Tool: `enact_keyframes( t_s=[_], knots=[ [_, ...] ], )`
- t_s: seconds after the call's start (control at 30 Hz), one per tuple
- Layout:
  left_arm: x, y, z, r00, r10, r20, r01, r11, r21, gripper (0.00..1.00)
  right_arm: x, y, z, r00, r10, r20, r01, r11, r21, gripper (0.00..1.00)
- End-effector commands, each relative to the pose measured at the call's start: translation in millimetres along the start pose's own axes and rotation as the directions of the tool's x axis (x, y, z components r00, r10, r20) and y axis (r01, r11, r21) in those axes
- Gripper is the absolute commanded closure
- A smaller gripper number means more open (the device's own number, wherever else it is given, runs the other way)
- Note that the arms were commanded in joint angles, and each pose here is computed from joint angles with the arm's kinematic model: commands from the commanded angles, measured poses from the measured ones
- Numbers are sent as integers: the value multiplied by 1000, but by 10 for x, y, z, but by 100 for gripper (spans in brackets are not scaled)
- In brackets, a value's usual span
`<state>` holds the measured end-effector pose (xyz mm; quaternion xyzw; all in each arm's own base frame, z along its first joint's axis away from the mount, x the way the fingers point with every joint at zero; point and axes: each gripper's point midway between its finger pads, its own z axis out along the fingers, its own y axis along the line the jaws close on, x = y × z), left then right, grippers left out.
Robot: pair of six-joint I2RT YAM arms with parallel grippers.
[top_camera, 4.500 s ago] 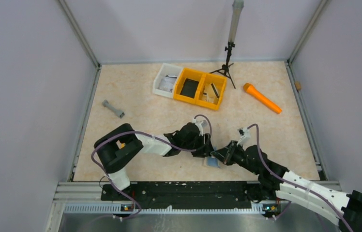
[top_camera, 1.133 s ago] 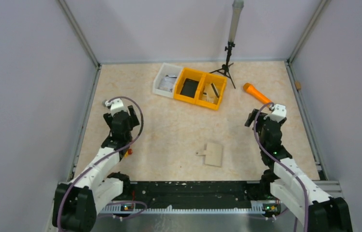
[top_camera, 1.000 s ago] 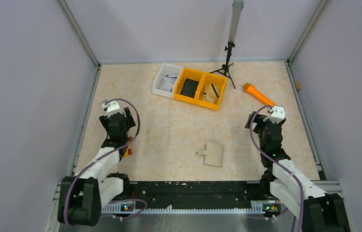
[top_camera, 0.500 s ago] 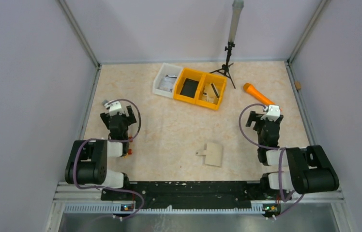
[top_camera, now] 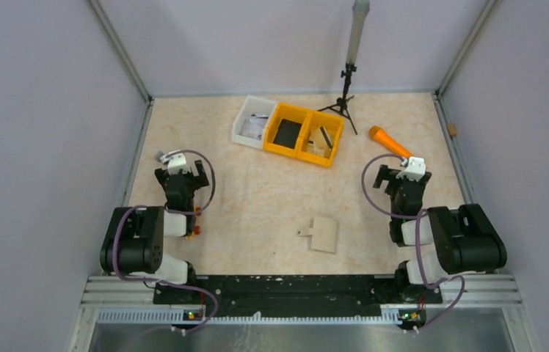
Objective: Take the credit cards out of the card holder
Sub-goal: Reset both arms
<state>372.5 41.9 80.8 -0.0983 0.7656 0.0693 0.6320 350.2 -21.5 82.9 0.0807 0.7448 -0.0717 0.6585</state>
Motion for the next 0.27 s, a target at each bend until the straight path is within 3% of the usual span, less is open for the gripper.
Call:
enact_keyframes(
  t_s=[0.0,0.23],
  knots=[
    [-294,-37,69,996,-13,94,11,1000,17,1,-241,-15,79,996,26,81,-27,1000,13,1],
    [-288,-36,71,996,-11,90,9,1000,18,1,-243,-14,78,996,27,82,-29,1000,12,1]
  ],
)
